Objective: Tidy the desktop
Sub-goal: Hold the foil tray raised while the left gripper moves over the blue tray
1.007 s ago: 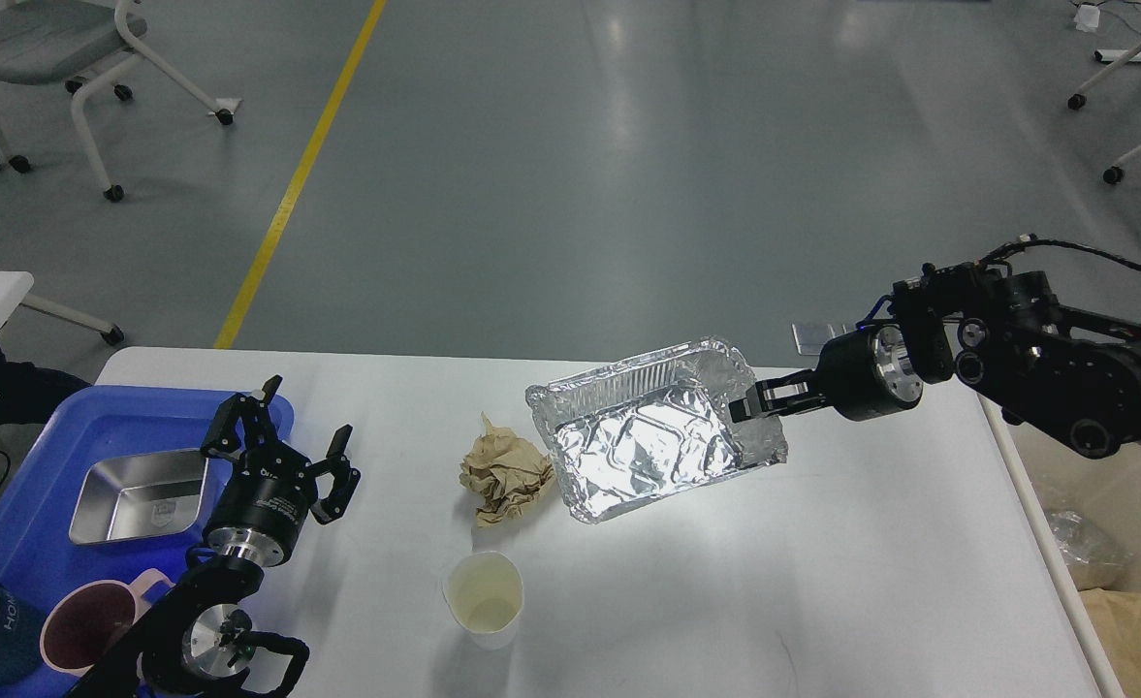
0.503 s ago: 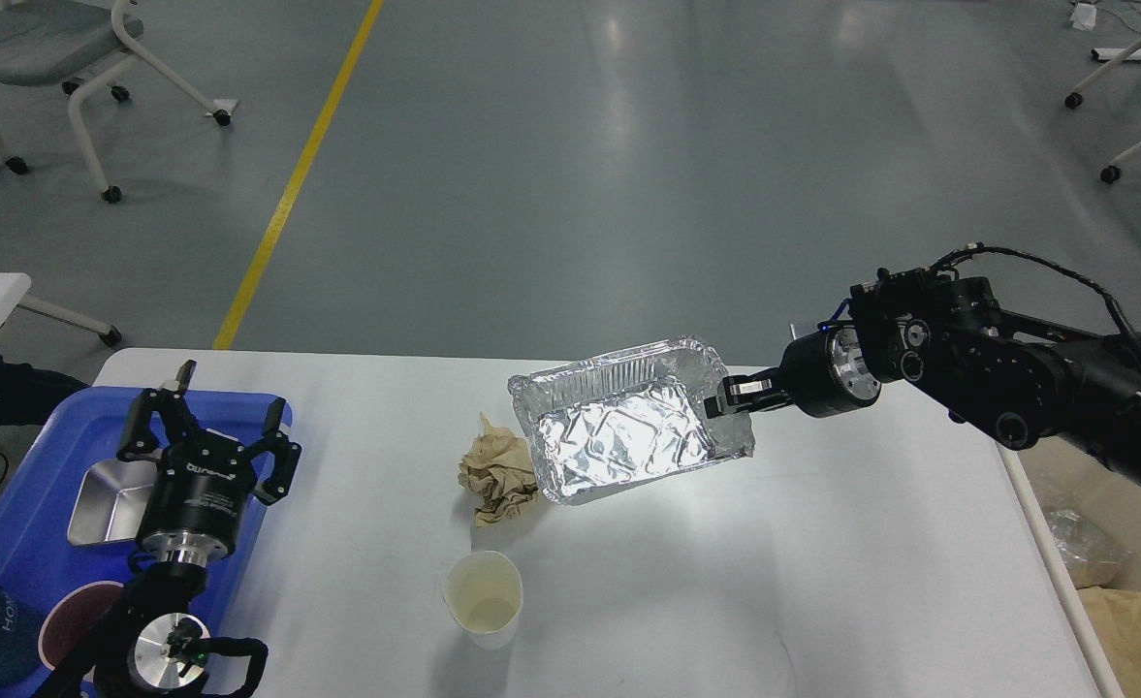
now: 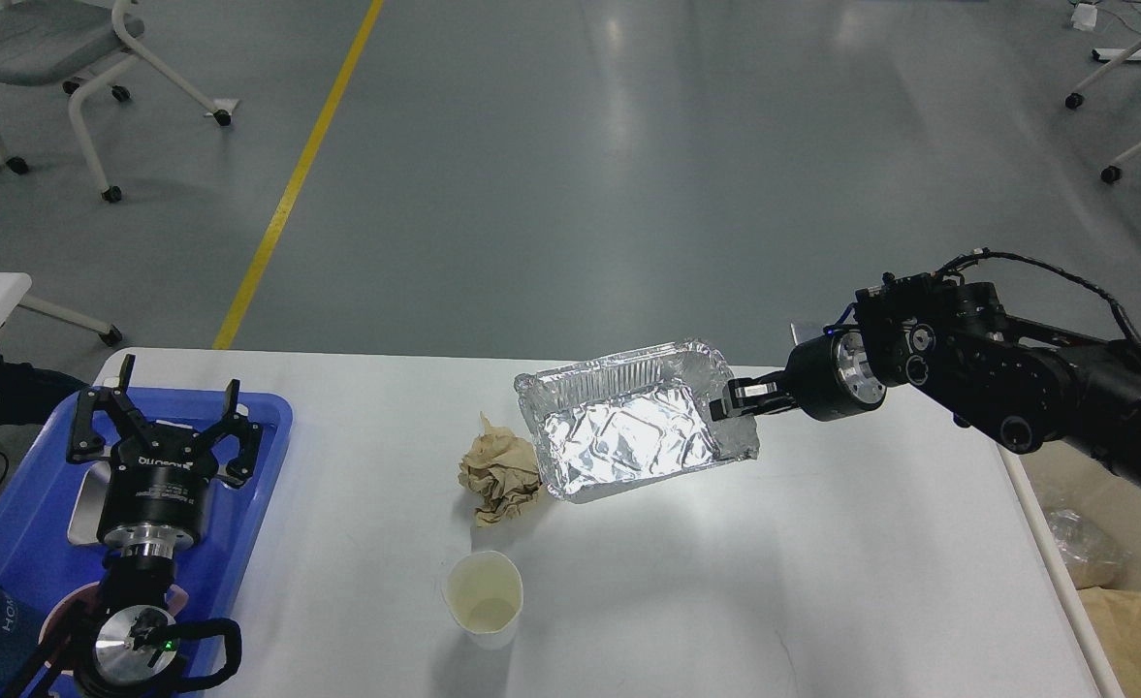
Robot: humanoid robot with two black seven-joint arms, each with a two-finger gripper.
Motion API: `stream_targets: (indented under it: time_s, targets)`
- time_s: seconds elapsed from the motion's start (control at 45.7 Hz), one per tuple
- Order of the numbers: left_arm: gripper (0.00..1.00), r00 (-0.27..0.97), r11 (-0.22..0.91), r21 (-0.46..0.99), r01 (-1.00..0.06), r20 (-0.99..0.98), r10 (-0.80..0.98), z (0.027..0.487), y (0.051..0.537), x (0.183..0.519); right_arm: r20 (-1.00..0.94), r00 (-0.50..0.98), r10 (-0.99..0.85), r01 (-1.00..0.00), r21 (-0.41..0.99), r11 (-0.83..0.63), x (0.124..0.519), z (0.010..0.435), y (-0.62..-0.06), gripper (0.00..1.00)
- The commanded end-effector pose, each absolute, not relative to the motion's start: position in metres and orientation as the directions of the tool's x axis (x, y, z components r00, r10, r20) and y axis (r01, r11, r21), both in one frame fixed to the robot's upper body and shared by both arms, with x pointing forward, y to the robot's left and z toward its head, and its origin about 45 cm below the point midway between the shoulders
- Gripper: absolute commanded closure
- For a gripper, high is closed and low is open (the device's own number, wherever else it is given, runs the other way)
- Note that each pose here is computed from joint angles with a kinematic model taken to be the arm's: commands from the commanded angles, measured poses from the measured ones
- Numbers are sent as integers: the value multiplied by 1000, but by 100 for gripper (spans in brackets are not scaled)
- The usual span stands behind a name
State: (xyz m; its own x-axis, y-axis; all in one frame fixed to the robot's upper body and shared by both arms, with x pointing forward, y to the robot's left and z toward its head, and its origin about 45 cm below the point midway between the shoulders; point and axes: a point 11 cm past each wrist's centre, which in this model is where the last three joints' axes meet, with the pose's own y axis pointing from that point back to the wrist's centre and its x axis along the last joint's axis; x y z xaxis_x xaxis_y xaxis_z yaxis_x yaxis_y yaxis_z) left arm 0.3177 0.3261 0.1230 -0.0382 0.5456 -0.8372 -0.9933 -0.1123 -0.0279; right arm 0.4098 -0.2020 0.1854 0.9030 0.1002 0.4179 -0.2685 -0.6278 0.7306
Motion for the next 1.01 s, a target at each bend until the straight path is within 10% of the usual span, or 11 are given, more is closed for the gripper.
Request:
stream_targets:
  time_s: [0.0,0.525,0.985]
  targets:
    - [4,-63,-85,15,-996,-803,592,120,323,319,418,903,100,-270,731,-627,410,185,-202,100]
    - [4,-5,-10,-3,-1000,-727,687,146,309,335,418,905,78,-278,720,-636,410,185,-205,100]
    - [4,211,250,224,-942,-183,960,199,370,282,404,912,76,-269,727,-632,405,178,-208,100]
